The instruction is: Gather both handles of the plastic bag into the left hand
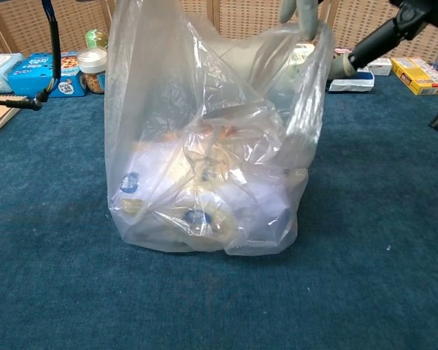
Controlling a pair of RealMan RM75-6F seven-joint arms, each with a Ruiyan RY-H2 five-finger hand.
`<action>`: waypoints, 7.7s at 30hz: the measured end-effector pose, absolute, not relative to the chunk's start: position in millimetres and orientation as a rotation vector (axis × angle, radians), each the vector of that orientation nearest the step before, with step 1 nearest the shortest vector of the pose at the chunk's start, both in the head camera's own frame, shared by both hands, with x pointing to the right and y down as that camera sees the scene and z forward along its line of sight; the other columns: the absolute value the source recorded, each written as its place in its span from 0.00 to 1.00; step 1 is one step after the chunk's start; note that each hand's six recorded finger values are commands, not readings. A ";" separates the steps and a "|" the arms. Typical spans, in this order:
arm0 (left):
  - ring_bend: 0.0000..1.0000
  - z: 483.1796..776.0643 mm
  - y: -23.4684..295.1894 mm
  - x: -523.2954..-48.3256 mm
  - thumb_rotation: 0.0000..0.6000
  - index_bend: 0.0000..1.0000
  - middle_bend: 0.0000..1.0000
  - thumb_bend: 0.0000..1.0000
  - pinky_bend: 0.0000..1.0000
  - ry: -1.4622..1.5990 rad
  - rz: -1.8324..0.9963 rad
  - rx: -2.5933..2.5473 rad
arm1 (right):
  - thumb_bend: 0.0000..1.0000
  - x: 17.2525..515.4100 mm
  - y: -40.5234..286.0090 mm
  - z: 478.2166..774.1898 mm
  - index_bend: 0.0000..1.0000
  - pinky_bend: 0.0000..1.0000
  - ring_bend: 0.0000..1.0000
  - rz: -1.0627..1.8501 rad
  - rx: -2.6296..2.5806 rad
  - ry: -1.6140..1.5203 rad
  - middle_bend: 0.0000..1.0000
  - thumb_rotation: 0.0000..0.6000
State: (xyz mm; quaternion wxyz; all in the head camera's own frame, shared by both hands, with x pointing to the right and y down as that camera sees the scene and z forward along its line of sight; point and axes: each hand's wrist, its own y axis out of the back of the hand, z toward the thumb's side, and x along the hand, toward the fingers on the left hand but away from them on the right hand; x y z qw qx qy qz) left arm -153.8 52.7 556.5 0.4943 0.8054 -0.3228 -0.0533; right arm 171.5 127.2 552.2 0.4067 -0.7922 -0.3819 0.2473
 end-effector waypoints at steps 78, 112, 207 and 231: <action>0.40 530.1 59.3 -168.8 1.00 0.49 0.51 0.38 0.38 -0.818 -0.006 2.326 | 0.17 187.3 56.5 471.5 0.28 0.12 0.22 0.332 -2.254 -1.614 0.27 1.00; 0.20 534.2 69.6 -159.3 0.00 0.29 0.30 0.11 0.28 -0.663 0.071 2.394 | 0.17 179.8 44.3 460.2 0.28 0.09 0.21 0.296 -2.253 -1.628 0.27 1.00; 0.12 524.6 87.3 -102.0 0.00 0.29 0.26 0.11 0.22 -0.455 0.034 2.336 | 0.17 141.3 13.4 493.9 0.29 0.05 0.17 0.541 -2.231 -1.560 0.26 1.00; 0.12 532.6 69.6 -111.5 0.00 0.29 0.26 0.11 0.22 -0.594 -0.043 2.217 | 0.17 167.8 25.5 496.8 0.29 0.04 0.15 0.627 -2.279 -1.450 0.25 1.00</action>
